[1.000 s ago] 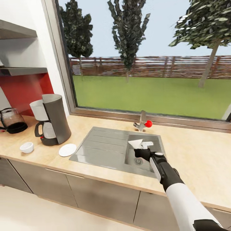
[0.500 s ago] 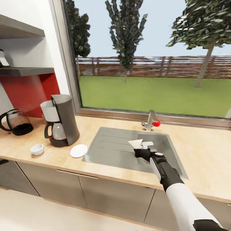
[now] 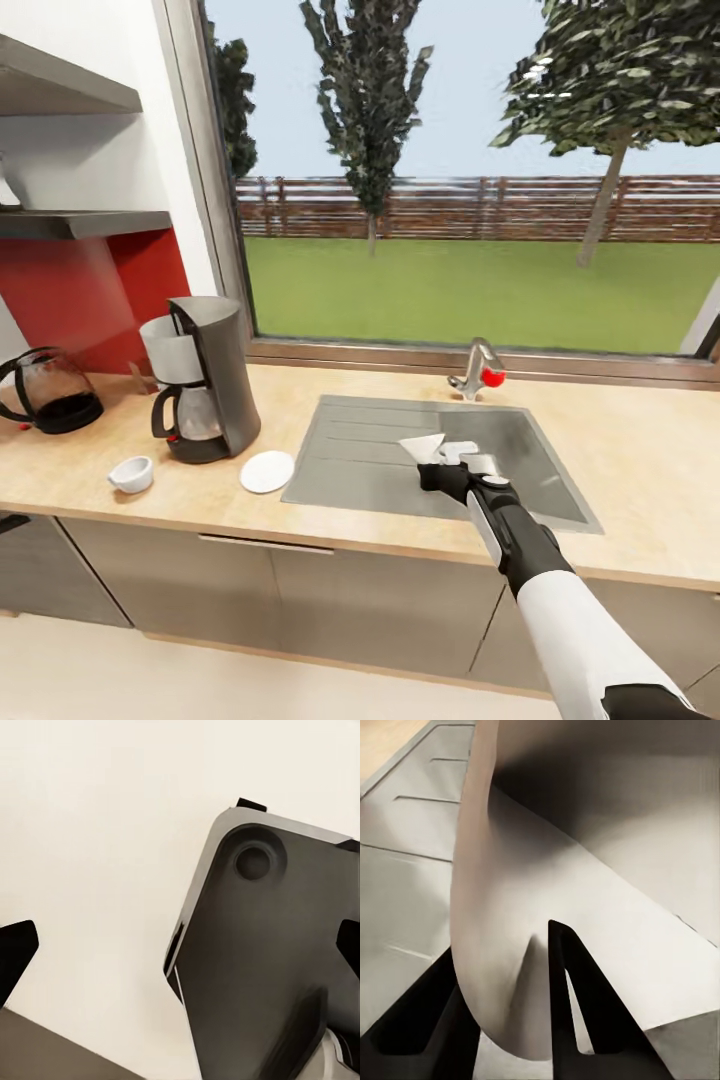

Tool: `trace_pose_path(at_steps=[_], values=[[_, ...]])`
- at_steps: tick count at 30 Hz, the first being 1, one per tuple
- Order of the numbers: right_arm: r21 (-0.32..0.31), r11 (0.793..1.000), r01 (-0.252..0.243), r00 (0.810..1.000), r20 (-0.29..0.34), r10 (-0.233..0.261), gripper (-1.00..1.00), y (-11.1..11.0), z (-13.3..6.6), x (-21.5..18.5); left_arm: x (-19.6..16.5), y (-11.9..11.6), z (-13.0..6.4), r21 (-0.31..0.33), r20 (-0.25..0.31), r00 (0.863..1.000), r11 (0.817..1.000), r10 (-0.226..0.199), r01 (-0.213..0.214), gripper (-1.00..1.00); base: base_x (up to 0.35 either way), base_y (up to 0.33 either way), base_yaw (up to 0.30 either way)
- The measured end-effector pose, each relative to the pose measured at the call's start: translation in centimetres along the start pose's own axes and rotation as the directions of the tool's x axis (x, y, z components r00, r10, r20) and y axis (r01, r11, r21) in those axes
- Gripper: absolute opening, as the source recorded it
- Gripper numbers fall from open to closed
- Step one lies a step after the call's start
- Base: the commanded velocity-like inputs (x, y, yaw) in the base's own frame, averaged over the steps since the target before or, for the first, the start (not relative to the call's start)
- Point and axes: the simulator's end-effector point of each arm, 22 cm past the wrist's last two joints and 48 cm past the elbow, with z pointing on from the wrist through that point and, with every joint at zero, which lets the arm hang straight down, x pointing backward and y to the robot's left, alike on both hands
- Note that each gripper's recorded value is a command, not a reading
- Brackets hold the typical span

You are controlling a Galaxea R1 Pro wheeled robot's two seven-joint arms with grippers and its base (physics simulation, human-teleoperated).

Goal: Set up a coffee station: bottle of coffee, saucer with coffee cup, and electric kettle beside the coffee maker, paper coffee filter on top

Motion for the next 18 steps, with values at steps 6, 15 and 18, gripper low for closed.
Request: trace_pose_path(at_steps=[6,15,18], values=[[0.0,1.0,0.0,1.0,0.001,0.0,-1.0,0.0,0.01,-0.05,0.0,-0.01,0.0,0.0,0.0,1.0,1.0,0.0,0.0,1.0,-0.084,0.331,0.0],[0.001,1.0,0.0,1.0,0.001,0.0,-1.0,-0.03,0.01,-0.05,0.02,-0.1,-0.01,0.001,0.0,1.0,1.0,0.0,0.0,1.0,-0.108,0.323,-0.106],[0.0,1.0,0.0,1.0,0.0,0.0,-1.0,-0.01,0.01,-0.02,0.02,-0.11,-0.01,0.002,0.0,1.0,1.0,0.0,0.0,1.0,-0.125,0.317,-0.13]])
